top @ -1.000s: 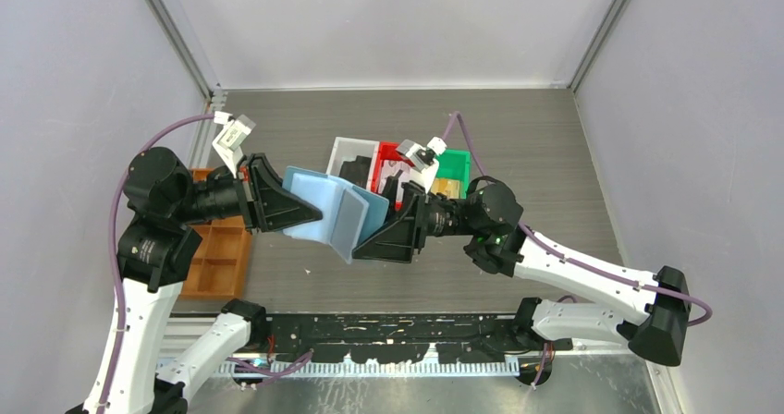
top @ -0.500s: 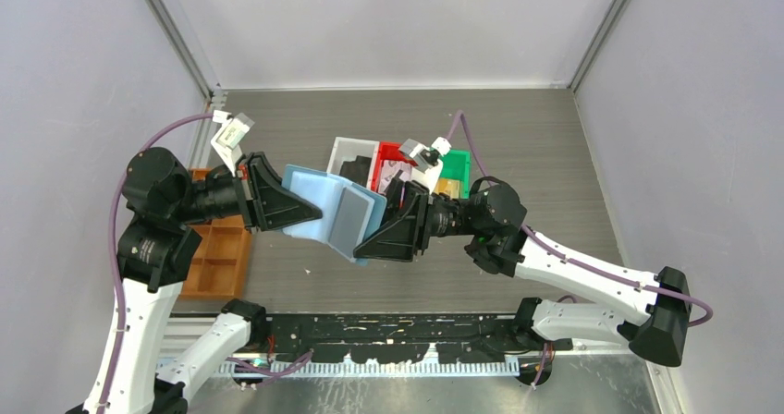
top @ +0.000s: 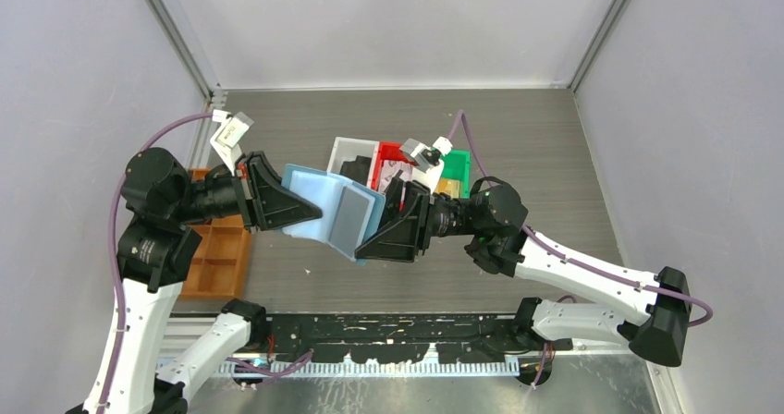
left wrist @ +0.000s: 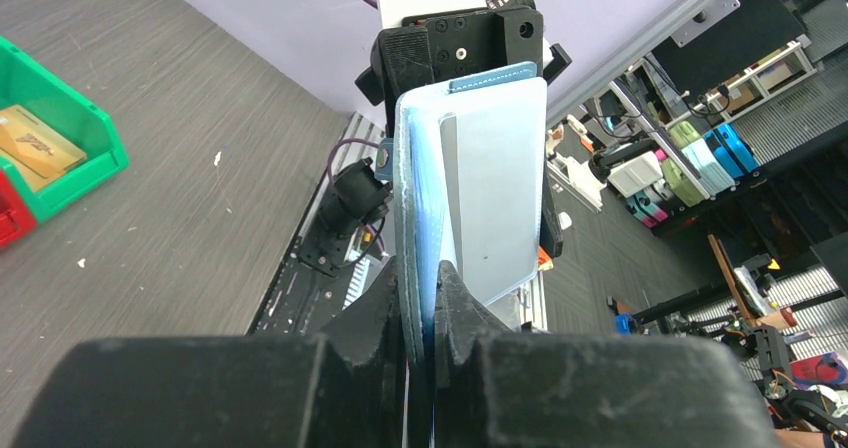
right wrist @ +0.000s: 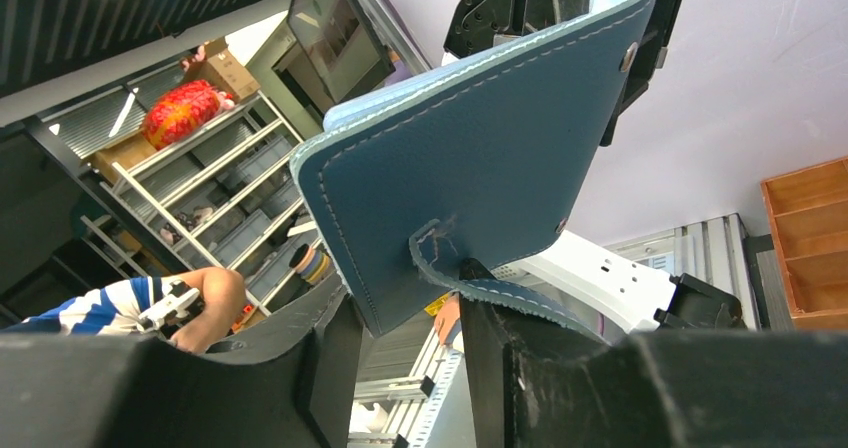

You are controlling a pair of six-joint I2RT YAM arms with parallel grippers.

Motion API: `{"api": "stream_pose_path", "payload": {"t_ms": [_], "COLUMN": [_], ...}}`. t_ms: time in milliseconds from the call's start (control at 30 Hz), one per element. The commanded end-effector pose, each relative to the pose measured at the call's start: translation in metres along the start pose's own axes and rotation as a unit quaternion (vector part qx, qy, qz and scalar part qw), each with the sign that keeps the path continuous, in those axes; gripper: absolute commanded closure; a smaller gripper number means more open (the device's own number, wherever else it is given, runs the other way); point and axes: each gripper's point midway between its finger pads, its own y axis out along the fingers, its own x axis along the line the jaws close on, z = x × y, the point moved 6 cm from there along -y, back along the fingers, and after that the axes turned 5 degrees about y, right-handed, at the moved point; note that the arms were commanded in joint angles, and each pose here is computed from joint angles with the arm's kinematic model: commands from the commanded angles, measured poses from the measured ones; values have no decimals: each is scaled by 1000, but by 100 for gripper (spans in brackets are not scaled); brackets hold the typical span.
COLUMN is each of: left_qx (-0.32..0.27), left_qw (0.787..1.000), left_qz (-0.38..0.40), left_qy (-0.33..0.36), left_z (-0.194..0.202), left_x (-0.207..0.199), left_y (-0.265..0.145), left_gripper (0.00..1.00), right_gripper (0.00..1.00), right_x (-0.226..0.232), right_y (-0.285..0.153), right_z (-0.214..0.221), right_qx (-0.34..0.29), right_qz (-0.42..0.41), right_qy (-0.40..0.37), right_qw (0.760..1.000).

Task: Take the credit cards out of the card holder
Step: Remove the credit card from the card holder.

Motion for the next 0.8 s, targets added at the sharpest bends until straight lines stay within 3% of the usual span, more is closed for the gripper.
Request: {"api": "stream_pose_path", "payload": {"t_ms": [0, 767], "left_qx": [-10, -12], "left_qw": [1000, 1000], "left_qz": [12, 13], "left_qy": [25, 23], "left_z": [-5, -6], "left_x": [-6, -8], "left_y": [-1, -1], "left_gripper": [100, 100], "right_gripper": [54, 60], "right_x": [32, 34], "right_y": [2, 0], "right_z": [-14, -13], "right_qx": [-17, -21], "right_qz": [-52, -59], "right_qy": [-37, -38], "right_qw": [998, 997]}}
